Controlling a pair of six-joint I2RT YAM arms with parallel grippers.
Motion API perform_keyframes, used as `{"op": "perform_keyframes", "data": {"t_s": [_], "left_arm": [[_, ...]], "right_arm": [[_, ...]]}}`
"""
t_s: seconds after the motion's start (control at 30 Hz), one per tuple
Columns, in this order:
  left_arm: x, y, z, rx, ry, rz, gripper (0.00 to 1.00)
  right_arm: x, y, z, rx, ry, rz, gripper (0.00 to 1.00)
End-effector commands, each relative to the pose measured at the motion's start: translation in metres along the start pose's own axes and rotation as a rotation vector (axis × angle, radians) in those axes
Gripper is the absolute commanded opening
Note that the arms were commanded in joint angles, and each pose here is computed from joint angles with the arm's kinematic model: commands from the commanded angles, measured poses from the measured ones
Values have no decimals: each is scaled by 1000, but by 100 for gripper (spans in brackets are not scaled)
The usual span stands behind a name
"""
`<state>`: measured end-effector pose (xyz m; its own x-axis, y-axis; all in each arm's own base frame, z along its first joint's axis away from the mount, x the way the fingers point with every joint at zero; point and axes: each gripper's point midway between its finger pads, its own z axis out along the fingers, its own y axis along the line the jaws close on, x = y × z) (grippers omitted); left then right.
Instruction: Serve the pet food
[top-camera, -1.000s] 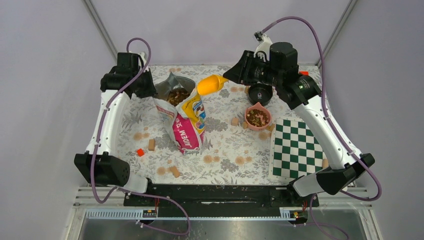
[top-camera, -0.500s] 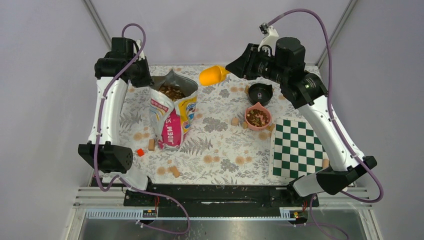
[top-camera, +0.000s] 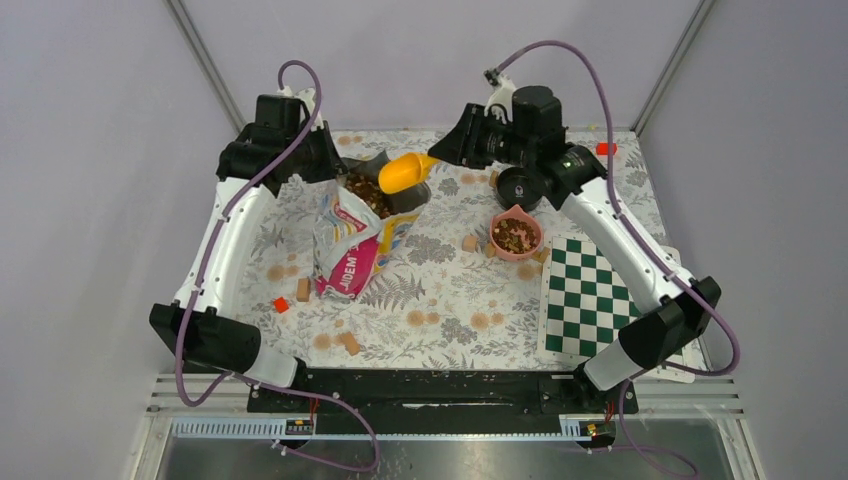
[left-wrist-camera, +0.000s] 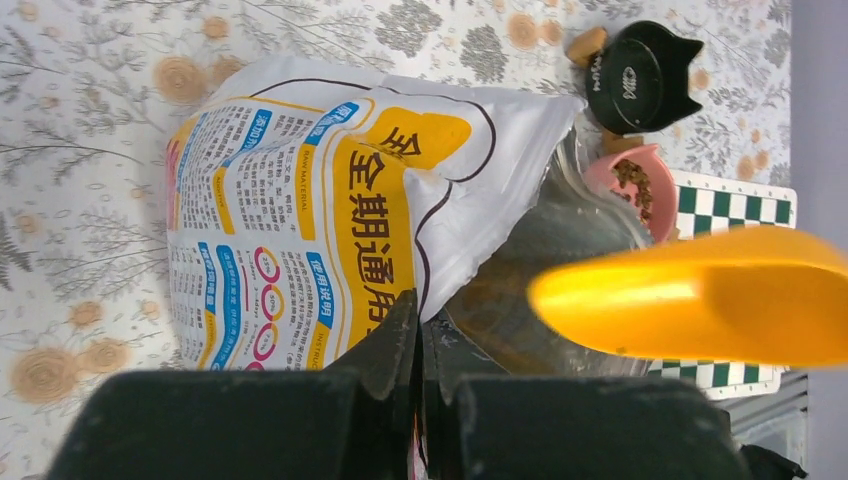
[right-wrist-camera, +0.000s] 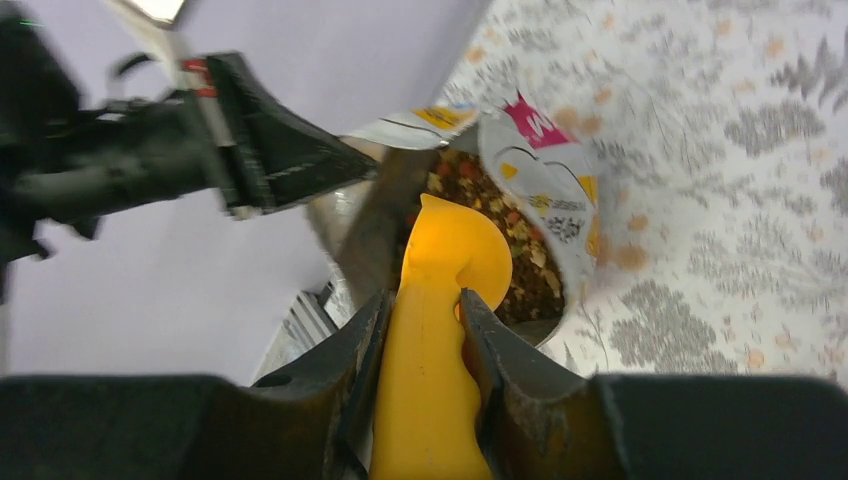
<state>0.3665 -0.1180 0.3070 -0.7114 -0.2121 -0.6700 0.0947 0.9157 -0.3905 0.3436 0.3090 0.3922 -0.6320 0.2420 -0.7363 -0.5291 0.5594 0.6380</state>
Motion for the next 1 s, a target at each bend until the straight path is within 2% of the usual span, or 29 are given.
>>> {"op": "perform_keyframes", "data": {"t_s": [0.0, 0.2, 0.4, 0.6, 0.77, 0.97], "left_arm": [[-27, -68, -32, 239, -162, 30, 0], [-5, -91, -12, 273, -83, 20, 0], [27, -98, 14, 191, -37, -29, 0], [55, -115, 32, 187, 4, -39, 0], [72, -133, 51, 219, 87, -33, 0], [57, -143, 61, 215, 81, -34, 0]], "right_arm": [[22, -22, 16, 41, 32, 19, 0], [60, -95, 13, 317, 70, 34, 0], [106, -155, 4, 498, 124, 82, 0], [136, -176, 10, 502, 157, 91, 0], [156, -173, 24, 415, 196, 154, 0], [181, -165, 47, 285, 253, 316, 0]]}}
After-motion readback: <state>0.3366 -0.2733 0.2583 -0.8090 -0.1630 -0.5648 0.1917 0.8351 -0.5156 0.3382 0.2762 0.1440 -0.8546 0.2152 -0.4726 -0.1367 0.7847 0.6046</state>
